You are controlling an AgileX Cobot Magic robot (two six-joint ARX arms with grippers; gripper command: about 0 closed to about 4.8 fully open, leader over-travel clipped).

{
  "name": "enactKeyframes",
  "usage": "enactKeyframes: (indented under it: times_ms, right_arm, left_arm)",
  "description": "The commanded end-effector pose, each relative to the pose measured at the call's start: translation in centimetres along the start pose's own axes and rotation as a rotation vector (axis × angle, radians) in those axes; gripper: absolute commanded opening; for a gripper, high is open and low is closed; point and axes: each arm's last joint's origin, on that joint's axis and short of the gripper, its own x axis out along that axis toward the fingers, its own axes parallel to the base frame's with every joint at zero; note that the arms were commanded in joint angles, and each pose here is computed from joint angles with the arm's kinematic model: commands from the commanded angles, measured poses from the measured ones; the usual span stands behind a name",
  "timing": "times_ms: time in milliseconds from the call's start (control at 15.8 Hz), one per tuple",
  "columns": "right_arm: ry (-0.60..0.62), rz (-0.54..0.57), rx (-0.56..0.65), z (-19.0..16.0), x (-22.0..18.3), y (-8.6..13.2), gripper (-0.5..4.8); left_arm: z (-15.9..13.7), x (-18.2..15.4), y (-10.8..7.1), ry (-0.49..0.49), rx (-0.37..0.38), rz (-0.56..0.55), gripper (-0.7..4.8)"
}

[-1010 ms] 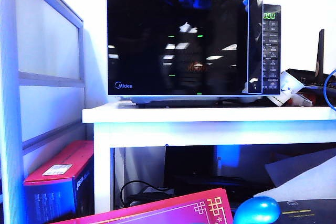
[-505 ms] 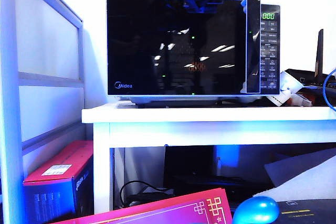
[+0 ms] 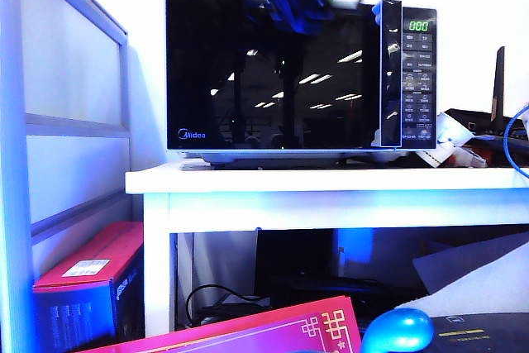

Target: Open the microwave door, place the orange inside the microwave, then close the microwave door.

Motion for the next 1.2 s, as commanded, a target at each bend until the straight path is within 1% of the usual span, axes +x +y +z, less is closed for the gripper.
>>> enactKeyframes:
  times_ms: [63, 126, 253, 316, 379, 442, 505, 631, 695, 758, 821, 884, 947, 1010, 1073, 1137, 1200]
  right_arm:
    - [-0.126, -0.059, 0.085, 1.5, -3.5, -1.5, 0.49]
    - [-0.154, -0.065, 0.122, 1.8, -5.1, -2.0, 0.50]
    - [-0.206, -0.075, 0.171, 2.2, -8.2, -2.9, 0.50]
    - [-0.254, -0.049, 0.181, 2.4, -10.7, -3.4, 0.49]
    - [-0.275, -0.032, 0.181, 2.4, -12.3, -3.7, 0.48]
    - [-0.284, -0.028, 0.183, 2.1, -14.3, -4.1, 0.28]
    - [-0.286, -0.021, 0.219, 1.6, -17.2, -4.5, 0.00]
    - [-0.306, 0.014, 0.232, 0.8, -20.8, -4.8, 0.00]
    - [-0.324, 0.038, 0.250, 0.1, -23.3, -5.0, 0.00]
    - [-0.327, 0.062, 0.255, -0.4, -24.7, -5.0, 0.00]
    - [-0.324, 0.083, 0.251, -0.7, -25.3, -4.9, 0.00]
    - [-0.310, 0.117, 0.244, -1.5, -26.3, -4.7, 0.00]
    - [-0.290, 0.163, 0.242, -2.4, -26.8, -4.2, 0.00]
    - [-0.266, 0.208, 0.248, -3.8, -26.9, -3.5, 0.00]
    - [-0.258, 0.225, 0.247, -5.0, -26.7, -2.8, 0.00]
    - [-0.258, 0.232, 0.250, -6.1, -26.5, -2.2, 0.00]
    - [-0.279, 0.247, 0.274, -7.4, -26.2, -1.4, 0.00]
  left_arm:
    - [10.5, -9.5, 5.3, -0.173, 0.005, 0.128, -0.02]
    - [13.4, -13.8, 6.7, -0.218, -0.010, 0.126, -0.02]
    - [17.4, -22.1, 10.0, -0.301, -0.046, 0.136, -0.03]
    - [18.9, -28.5, 12.4, -0.332, -0.091, 0.134, -0.03]
    - [19.3, -32.8, 13.9, -0.337, -0.133, 0.121, -0.03]
    - [19.1, -36.5, 14.9, -0.335, -0.155, 0.090, -0.03]
    - [18.4, -42.5, 16.6, -0.344, -0.158, 0.040, -0.03]
    - [16.8, -49.5, 18.4, -0.374, -0.145, 0.045, -0.03]
    - [15.1, -54.2, 19.5, -0.399, -0.138, 0.054, -0.03]
    - [13.9, -56.7, 20.0, -0.401, -0.141, 0.053, -0.03]
    - [12.9, -58.2, 20.3, -0.391, -0.139, 0.052, -0.03]
    - [11.2, -60.3, 20.5, -0.360, -0.131, 0.047, -0.03]
    - [9.5, -62.0, 20.7, -0.311, -0.137, 0.032, -0.03]
    - [7.4, -63.4, 20.6, -0.225, -0.156, 0.007, -0.03]
    - [6.3, -64.0, 20.6, -0.173, -0.154, -0.004, -0.03]
    - [5.8, -64.3, 20.5, -0.154, -0.153, -0.009, -0.03]
    - [5.3, -64.7, 20.5, -0.160, -0.161, -0.020, -0.03]
